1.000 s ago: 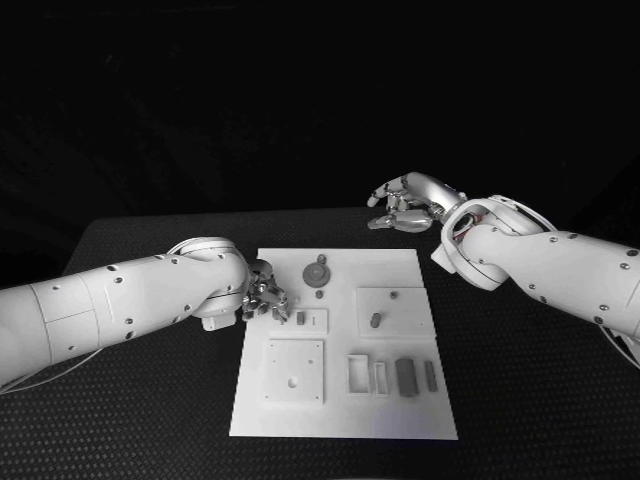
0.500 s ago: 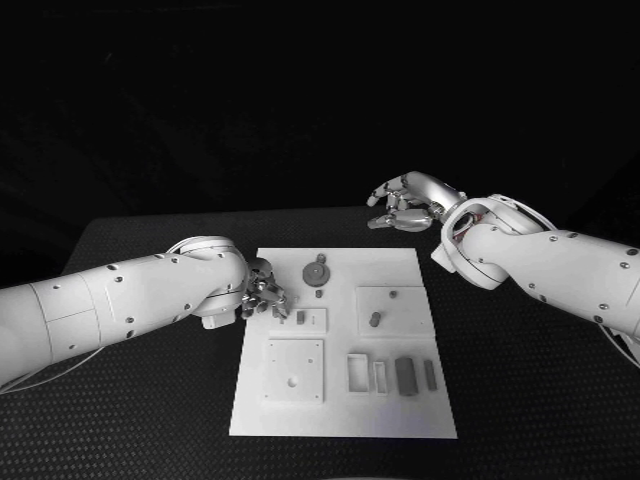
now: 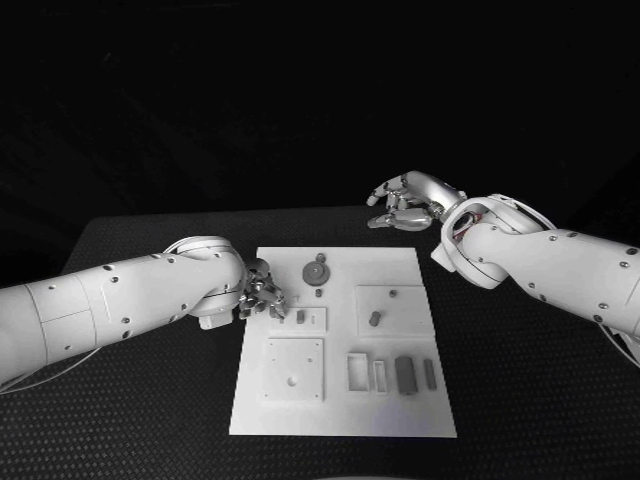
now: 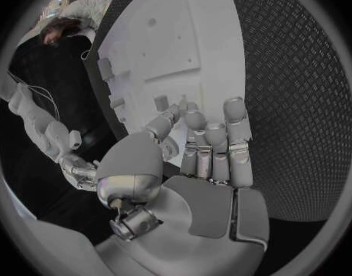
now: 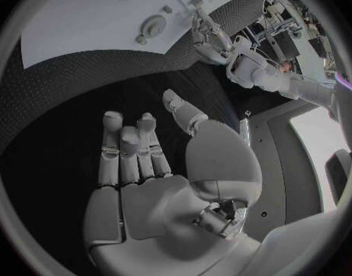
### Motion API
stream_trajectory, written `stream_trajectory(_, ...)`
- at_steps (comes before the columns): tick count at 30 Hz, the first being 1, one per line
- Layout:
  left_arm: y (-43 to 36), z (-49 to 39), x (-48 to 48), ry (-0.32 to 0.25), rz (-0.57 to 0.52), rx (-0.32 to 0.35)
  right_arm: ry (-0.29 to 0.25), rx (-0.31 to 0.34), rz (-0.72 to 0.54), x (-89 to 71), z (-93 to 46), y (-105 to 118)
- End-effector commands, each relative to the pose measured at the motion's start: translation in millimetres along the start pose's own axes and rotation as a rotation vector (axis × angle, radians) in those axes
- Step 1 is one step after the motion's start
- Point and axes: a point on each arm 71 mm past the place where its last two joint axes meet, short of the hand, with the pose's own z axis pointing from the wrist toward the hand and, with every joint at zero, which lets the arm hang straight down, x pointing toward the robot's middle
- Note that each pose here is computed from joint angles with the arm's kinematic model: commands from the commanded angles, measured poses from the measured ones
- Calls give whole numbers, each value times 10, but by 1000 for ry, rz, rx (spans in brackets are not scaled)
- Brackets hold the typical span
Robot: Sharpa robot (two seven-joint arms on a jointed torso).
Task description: Assemble the parts on the task board
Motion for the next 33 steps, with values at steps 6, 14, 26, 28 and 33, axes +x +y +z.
stream_trajectory(6,42,15,74,34,26,-20,10,-11,-2,12,-1,11)
stream_trajectory(14,28,11,89,42,31,-17,11,-11,-2,15,0,13)
stream_trajectory(26,23,5,107,56,39,-16,12,-12,-2,16,0,15)
stream_trajectory(28,25,5,109,58,40,-17,12,-11,-2,15,-1,14)
stream_trajectory(33,25,5,110,59,41,-17,12,-11,-2,15,-1,13)
